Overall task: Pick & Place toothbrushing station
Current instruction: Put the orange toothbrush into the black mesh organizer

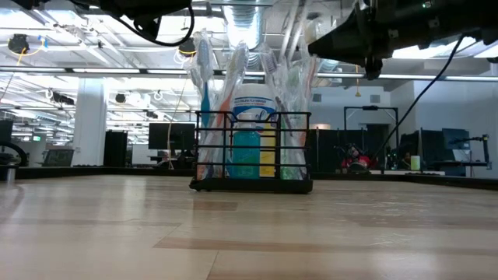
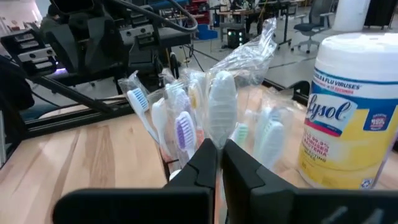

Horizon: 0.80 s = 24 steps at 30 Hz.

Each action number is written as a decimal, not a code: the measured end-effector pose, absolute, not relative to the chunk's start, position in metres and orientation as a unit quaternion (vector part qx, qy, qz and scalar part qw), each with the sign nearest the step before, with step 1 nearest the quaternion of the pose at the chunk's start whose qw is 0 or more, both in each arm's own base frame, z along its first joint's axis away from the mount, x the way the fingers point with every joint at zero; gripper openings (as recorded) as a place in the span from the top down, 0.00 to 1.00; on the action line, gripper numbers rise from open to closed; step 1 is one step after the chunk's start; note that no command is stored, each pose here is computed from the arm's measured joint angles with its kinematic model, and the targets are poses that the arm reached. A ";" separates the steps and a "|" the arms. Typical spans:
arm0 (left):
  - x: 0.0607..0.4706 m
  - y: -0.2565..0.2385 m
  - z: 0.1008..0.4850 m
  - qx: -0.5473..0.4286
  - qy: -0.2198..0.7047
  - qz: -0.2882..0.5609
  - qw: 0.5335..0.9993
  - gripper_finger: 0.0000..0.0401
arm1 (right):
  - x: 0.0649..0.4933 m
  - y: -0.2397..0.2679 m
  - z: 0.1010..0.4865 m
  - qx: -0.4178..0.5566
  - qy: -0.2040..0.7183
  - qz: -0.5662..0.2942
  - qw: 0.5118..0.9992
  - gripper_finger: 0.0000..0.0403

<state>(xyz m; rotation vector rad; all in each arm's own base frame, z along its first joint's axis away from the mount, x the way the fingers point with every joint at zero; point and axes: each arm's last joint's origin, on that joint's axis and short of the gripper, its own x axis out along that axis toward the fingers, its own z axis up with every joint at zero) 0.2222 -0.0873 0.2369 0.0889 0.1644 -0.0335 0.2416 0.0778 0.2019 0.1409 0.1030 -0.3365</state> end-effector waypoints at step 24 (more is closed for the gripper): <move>0.222 -0.087 0.237 0.045 0.081 -0.017 0.996 0.91 | 0.260 0.076 0.173 0.077 0.084 -0.163 0.980 0.95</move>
